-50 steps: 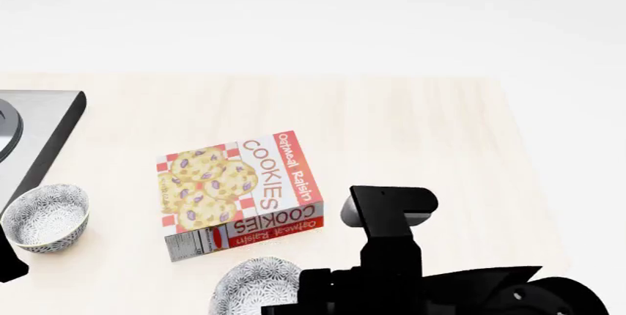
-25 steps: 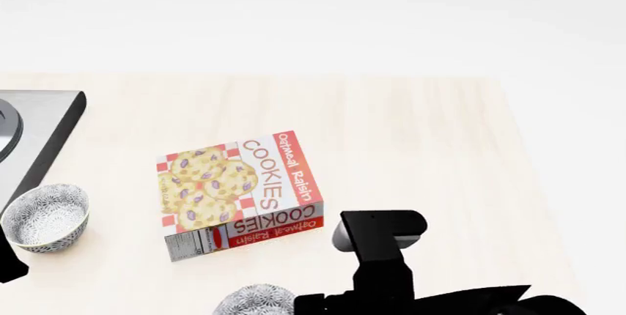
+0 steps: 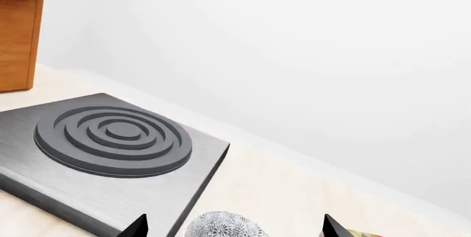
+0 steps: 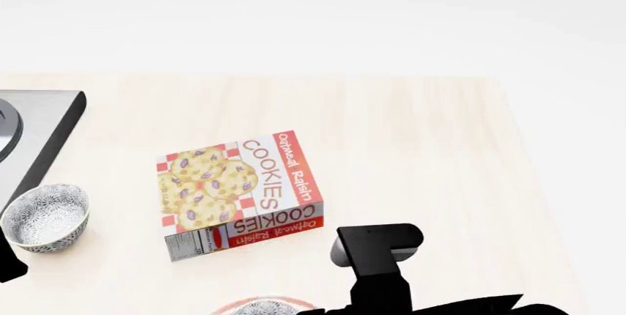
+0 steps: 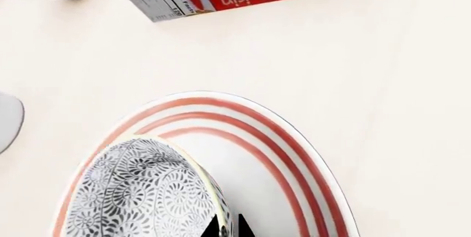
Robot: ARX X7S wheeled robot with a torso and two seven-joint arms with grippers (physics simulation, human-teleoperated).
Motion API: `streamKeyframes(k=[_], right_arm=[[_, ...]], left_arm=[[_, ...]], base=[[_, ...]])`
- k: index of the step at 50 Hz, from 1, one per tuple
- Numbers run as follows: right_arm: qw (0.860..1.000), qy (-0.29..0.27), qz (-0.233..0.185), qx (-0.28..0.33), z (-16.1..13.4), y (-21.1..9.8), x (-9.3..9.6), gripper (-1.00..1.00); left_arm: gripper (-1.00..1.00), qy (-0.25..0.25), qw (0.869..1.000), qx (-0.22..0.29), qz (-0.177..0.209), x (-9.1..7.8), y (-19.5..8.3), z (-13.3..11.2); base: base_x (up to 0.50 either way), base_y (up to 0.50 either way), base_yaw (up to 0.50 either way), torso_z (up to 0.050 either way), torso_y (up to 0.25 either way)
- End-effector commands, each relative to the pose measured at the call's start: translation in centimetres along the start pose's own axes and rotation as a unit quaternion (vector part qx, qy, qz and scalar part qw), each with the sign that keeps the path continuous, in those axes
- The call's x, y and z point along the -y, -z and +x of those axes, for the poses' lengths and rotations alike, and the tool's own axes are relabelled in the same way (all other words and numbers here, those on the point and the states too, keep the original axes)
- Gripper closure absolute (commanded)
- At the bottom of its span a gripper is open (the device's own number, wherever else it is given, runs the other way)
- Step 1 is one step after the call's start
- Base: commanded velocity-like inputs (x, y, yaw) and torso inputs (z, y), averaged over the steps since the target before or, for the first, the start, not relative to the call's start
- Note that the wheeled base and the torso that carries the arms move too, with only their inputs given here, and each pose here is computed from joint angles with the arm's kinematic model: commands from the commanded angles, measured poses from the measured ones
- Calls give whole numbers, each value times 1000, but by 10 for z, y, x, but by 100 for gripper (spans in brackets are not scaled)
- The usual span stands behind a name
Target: Pick the akita bowl next to the plate and place it on the plate.
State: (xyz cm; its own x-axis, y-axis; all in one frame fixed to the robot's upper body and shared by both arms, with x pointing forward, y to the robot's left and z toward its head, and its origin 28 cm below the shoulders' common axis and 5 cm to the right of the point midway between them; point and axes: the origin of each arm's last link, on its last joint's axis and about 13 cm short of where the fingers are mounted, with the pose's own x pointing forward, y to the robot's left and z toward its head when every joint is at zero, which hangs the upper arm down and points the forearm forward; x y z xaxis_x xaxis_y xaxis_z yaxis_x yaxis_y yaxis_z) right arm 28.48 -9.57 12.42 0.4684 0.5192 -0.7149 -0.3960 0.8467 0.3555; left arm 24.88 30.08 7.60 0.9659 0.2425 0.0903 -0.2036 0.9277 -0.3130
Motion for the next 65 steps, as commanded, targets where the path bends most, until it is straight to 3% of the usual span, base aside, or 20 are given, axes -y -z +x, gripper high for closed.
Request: streamKeyframes(k=[1,11,28,38,54,65], right_arm=[[1000,3,-1,2,2,-2,1,-100],[1000,1,-19,11,-4,-5,-2,-100],[995,27,-85,55,-54,-23,-23,-100],[989,48,-106,87,-66,-19,-28,-100],[971,103,-100,189,-78,1,-29,-100],[955,126,-72,260,-77,19,-25,-100]], left_arm=[[-100,0,1000,0,0,0,0,0],[-100,0,1000,0,0,0,0,0],[-100,0,1000,0,0,0,0,0],[-100,0,1000,0,1,1,-2,-1],[-100,1,1000,-1,1,2,-6,0],[-100,2,1000,-1,2,3,-7,-1]], base=[[0,0,0,0,0],[0,0,0,0,0],[0,0,0,0,0],[0,0,0,0,0],[0,0,0,0,0],[0,0,0,0,0]])
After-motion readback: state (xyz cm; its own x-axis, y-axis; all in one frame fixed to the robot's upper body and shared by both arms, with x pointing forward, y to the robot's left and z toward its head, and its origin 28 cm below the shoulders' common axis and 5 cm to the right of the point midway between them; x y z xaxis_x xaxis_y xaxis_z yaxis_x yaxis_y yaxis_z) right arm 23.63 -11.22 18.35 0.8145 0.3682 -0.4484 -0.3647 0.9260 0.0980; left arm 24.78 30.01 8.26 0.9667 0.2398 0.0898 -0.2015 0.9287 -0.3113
